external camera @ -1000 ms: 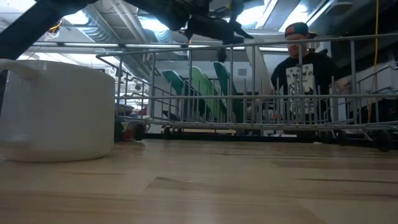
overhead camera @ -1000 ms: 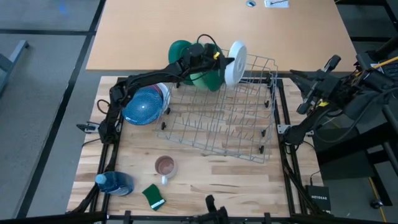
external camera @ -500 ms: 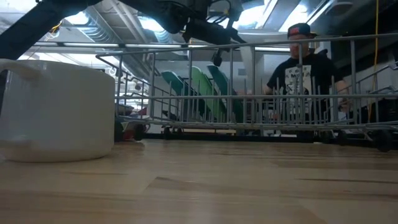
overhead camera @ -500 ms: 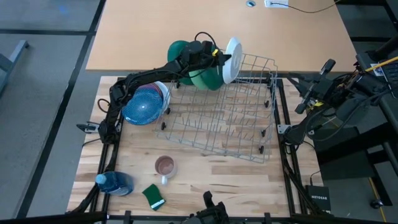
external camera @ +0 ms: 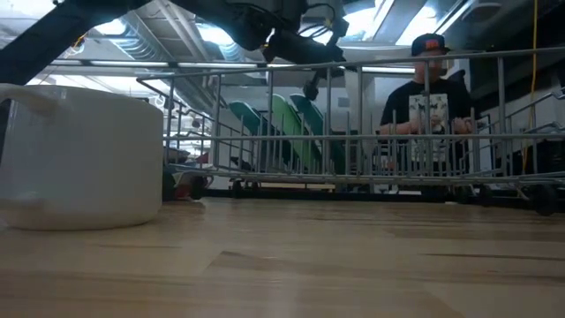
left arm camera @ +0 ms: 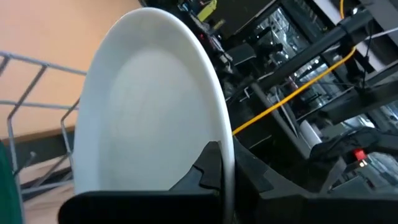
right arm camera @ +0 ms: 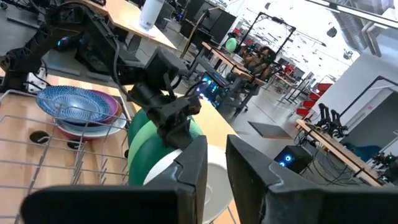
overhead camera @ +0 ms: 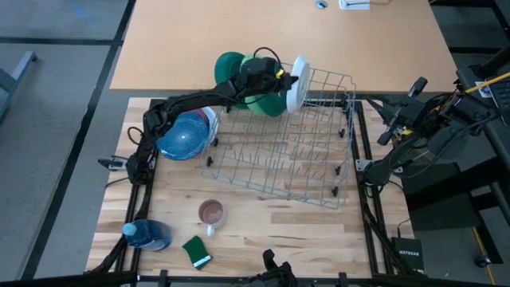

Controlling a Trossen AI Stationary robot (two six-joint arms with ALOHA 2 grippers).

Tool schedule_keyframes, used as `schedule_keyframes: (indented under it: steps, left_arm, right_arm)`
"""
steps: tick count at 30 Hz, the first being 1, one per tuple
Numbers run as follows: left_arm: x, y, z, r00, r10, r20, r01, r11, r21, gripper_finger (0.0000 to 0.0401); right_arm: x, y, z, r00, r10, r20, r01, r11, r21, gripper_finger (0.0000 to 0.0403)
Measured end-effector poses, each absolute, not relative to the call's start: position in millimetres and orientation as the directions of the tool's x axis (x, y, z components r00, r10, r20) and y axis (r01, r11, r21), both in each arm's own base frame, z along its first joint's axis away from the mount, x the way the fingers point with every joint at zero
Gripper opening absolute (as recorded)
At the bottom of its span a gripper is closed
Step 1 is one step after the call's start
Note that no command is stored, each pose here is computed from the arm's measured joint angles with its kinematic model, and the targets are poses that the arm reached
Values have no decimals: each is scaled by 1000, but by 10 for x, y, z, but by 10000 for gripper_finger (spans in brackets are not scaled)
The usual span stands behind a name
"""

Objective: Sort dishes
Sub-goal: Put the bottom white plate into the dishwasher rack

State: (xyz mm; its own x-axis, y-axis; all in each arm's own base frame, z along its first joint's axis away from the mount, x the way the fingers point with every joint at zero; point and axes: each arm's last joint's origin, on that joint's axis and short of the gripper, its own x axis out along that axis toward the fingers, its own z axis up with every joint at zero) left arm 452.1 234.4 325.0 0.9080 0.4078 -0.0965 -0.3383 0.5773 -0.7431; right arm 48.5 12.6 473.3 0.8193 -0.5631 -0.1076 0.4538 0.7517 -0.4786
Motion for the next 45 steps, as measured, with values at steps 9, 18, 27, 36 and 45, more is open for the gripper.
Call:
schedule_keyframes:
  steps: [9,18,27,36,45]
  left_arm:
    - [4661,2390,2877,890,418,-180,-389,493,-778,0]
    - [4675,2366,2869,886,425,-186,-402,502,-766,7]
    - [4674,2368,2873,883,430,-188,-408,508,-759,32]
    - [4649,2416,2881,878,442,-186,-443,601,-665,79]
    - [4587,2471,2883,864,450,-228,-488,634,-600,127]
  right_arm:
    - [516,166,4676,828,-543,-136,417,761,-497,65]
    - [526,178,4654,832,-534,-149,411,774,-482,65]
    - [526,179,4654,832,-534,-149,416,779,-469,65]
    - [526,179,4654,832,-534,-149,418,781,-465,65]
    - [527,181,4653,834,-530,-154,418,789,-450,65]
